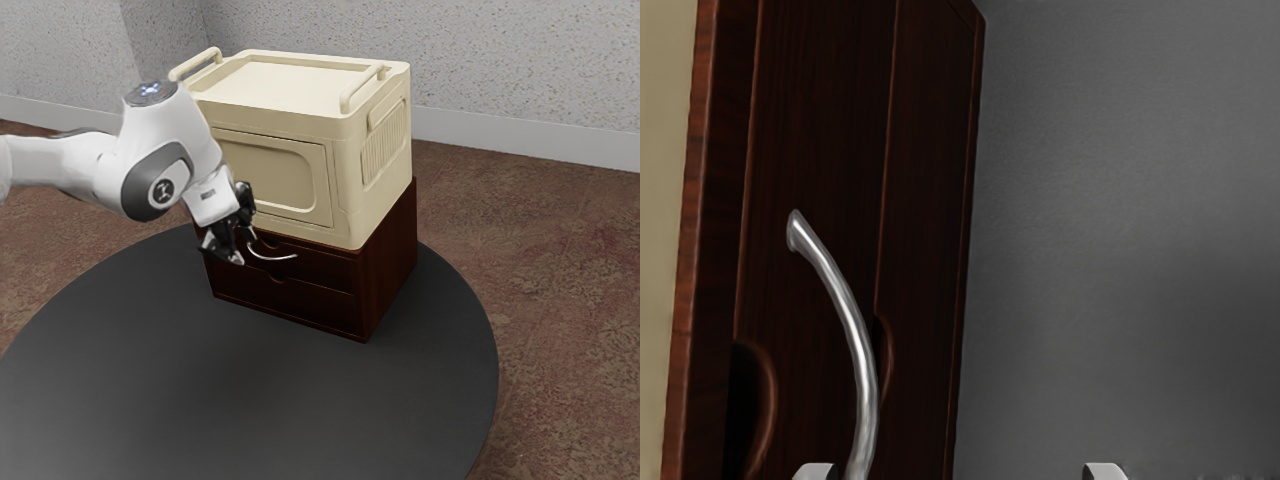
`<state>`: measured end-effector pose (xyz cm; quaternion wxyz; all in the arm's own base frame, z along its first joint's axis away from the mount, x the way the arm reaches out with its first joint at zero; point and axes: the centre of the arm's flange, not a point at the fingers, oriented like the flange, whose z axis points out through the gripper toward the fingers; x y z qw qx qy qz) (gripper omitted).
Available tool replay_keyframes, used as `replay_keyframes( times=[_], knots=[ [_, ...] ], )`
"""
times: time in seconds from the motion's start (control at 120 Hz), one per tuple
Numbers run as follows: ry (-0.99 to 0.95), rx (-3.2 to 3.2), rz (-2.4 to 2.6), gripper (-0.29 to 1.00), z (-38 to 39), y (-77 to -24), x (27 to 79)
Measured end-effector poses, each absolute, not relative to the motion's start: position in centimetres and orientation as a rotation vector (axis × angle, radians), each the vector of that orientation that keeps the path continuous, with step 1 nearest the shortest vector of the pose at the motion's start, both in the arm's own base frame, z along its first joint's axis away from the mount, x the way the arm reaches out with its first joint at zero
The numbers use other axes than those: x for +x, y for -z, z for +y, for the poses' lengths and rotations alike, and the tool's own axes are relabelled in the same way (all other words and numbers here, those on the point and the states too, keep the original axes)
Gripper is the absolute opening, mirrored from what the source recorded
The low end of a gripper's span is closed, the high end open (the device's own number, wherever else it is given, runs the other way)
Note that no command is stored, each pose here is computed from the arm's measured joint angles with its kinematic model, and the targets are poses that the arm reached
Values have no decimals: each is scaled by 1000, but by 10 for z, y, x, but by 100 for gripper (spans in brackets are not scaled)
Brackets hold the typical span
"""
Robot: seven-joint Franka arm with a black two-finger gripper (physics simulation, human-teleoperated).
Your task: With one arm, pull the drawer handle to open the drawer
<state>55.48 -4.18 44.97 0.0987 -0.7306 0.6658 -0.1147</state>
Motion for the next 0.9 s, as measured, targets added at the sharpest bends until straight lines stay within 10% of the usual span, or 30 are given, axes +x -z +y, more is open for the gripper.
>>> replay_keyframes(
  times=[0.9],
  knots=[
    [400,-2075,2082,-6,-35,-390,561]
  ],
)
